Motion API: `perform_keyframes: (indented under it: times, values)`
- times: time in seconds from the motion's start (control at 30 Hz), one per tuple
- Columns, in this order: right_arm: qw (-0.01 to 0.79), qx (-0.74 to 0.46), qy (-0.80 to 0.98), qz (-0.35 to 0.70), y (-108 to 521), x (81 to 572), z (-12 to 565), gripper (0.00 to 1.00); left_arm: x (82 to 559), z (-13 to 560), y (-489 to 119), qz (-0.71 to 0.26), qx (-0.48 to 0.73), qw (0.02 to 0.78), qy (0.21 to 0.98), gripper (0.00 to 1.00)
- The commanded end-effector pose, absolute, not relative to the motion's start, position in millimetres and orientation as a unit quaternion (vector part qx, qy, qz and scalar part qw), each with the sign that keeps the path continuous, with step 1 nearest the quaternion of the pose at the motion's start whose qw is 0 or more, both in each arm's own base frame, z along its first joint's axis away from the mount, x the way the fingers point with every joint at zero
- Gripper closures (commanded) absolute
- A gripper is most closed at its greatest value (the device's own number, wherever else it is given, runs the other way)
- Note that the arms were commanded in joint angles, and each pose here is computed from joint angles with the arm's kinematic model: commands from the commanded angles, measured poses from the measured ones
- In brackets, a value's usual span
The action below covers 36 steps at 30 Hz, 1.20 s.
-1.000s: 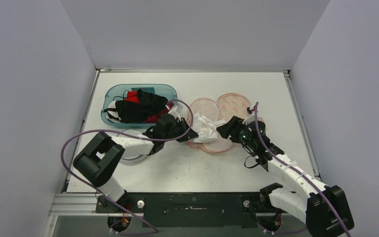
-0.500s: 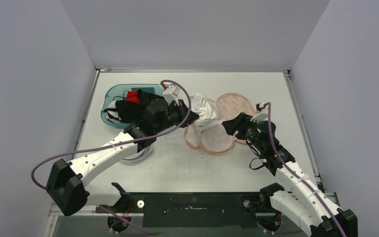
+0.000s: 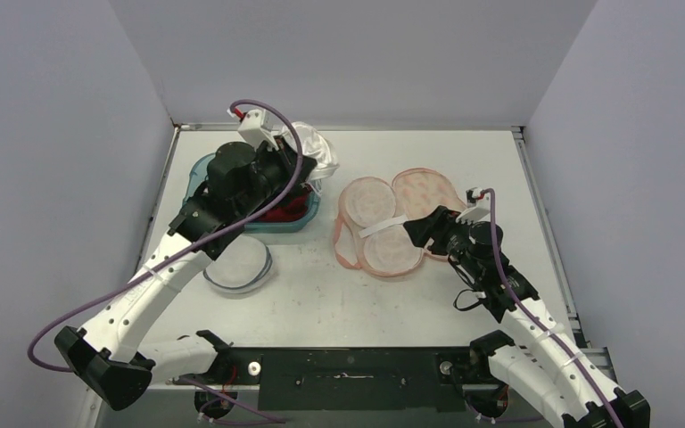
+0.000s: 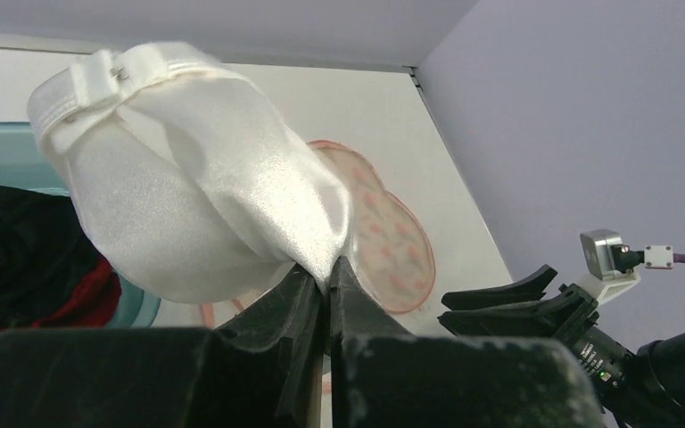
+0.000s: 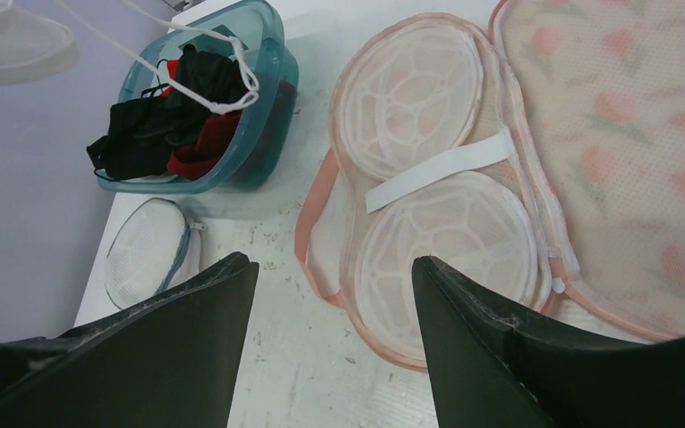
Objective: Unzip the laundry bag and remove the bra
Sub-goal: Pick up the bra from the laundry bag.
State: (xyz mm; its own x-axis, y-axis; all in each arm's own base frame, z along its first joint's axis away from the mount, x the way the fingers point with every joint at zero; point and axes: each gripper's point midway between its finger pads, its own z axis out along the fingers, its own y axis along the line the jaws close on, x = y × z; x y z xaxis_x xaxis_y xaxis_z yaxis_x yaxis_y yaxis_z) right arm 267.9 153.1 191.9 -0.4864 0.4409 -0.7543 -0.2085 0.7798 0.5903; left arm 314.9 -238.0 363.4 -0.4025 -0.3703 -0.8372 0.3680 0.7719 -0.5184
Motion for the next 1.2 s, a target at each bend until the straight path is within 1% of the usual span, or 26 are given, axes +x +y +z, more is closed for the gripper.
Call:
perform_keyframes:
  times: [0.0,0.17,0.27,0.53,0.77,0.97,1.17]
  values:
    - [0.527,0.065,0.783,0.323,150,271,210,0.34,311,417,-219,-0.329,0.001,0.591,0.736,1.0]
    - [0.528,0.06,0.781,0.327,152,271,212,0.34,310,450,-203,-0.319,-0.005,0.617,0.719,1.0]
    - [0.527,0.057,0.781,0.33,154,271,212,0.34,314,454,-191,-0.307,-0.017,0.624,0.718,1.0]
    - [0.517,0.057,0.782,0.343,158,268,200,0.34,354,417,-161,-0.295,-0.059,0.611,0.732,1.0]
    - [0.504,0.06,0.785,0.354,162,266,183,0.35,393,402,-161,-0.328,-0.063,0.61,0.718,1.0]
    - [0.499,0.06,0.786,0.359,164,266,177,0.35,399,447,-167,-0.345,-0.052,0.631,0.693,1.0]
    - [0.503,0.057,0.785,0.358,165,270,181,0.35,386,497,-162,-0.348,-0.041,0.657,0.667,1.0]
